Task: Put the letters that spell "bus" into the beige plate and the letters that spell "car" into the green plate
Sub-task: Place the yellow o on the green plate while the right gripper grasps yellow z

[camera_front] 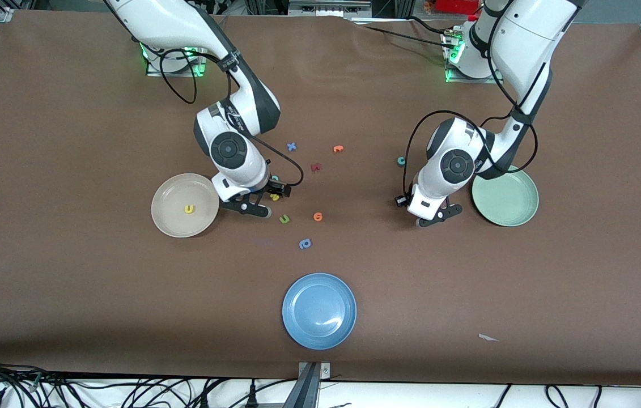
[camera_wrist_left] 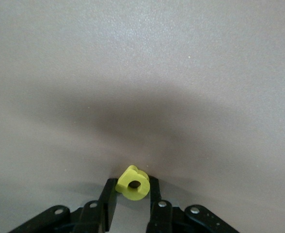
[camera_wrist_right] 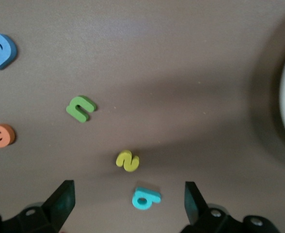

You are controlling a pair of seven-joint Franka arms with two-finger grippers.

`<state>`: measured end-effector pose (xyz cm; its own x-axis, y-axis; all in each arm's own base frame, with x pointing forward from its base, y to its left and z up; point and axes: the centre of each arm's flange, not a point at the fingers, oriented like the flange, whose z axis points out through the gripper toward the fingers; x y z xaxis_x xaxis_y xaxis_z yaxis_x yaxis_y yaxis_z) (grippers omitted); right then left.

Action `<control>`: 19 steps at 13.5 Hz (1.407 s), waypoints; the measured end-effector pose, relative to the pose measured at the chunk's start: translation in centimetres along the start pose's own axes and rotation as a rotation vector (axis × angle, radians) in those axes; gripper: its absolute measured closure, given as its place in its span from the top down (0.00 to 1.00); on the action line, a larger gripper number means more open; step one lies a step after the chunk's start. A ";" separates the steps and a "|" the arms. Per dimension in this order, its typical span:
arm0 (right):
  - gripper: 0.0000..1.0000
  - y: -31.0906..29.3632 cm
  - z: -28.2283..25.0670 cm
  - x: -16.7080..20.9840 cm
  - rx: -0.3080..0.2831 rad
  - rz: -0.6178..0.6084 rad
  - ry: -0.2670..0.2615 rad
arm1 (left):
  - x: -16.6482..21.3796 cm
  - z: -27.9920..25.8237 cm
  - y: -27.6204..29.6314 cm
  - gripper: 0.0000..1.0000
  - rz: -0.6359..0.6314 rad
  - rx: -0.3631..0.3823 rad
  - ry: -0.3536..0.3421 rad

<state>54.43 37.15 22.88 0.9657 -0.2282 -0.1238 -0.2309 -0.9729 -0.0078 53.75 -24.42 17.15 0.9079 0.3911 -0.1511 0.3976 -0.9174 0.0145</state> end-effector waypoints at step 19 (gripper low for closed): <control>0.01 -1.4 5.4 -0.8 -0.012 -0.001 0.006 | 9.8 -8.9 -21.5 0.31 0.215 0.117 -0.252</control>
<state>53.37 38.89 17.66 0.9666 -0.2279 -0.1176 -0.2291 -0.9734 0.0036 55.26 -0.25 24.15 0.9022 0.1708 -0.3960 0.1693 -0.9848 -0.0390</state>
